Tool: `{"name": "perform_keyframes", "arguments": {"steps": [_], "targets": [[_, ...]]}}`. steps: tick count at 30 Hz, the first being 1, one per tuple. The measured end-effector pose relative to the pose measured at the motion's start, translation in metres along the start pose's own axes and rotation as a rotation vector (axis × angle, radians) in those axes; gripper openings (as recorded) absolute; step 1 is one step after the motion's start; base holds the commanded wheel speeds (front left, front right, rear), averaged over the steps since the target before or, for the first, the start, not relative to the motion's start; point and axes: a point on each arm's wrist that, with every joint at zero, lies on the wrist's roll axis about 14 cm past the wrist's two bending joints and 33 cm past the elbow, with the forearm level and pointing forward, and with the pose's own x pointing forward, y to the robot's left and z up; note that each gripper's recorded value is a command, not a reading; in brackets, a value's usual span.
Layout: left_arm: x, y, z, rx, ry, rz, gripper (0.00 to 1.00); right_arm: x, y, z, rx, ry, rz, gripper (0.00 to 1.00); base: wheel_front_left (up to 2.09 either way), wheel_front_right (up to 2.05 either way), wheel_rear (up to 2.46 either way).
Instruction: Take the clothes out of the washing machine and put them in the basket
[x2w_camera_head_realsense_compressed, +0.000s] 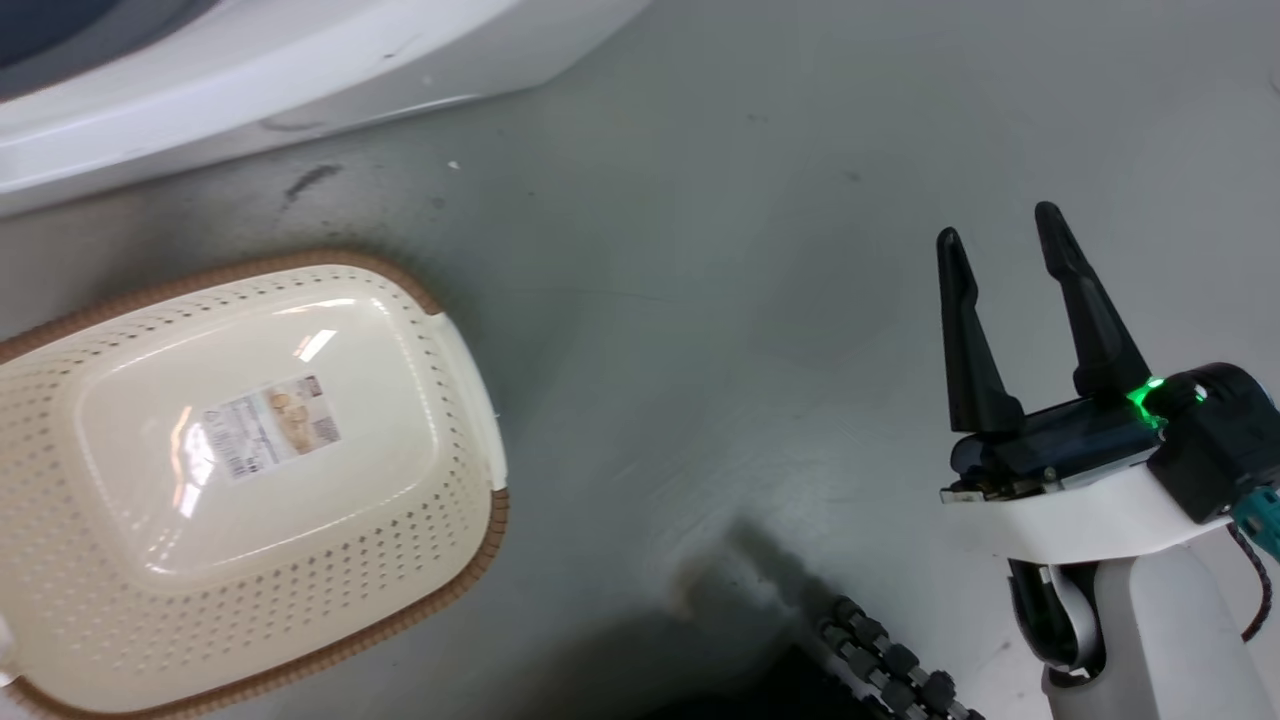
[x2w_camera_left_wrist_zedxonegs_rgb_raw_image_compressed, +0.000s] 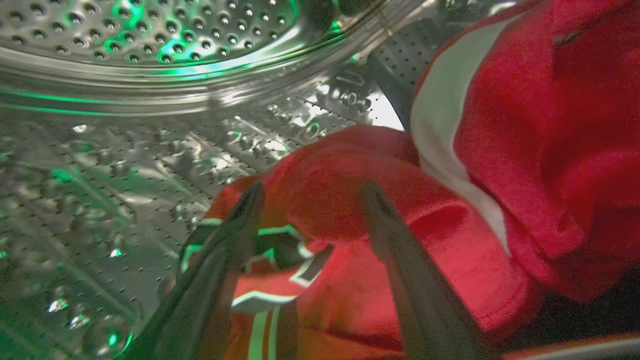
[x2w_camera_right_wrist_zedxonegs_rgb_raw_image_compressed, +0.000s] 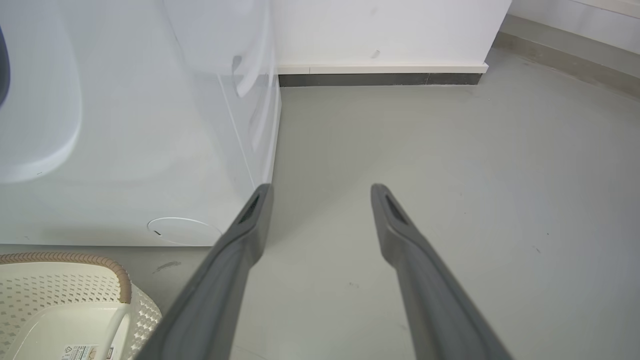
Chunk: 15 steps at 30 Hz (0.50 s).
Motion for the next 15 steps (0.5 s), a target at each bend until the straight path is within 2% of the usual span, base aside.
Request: {"name": "perform_keyframes", "arguments": {"steps": [8,15], "targets": [[0.030,-0.004,-0.027,-0.030,0.224,-0.033,1.00,-0.014,-0.010,-0.019,-0.001,0.074,-0.039,1.00,0.00,0.00,0.00],[0.038,-0.008,-0.059,-0.085,0.309,-0.062,1.00,-0.014,-0.010,-0.028,0.005,0.099,-0.041,1.00,0.00,0.00,0.00]]}}
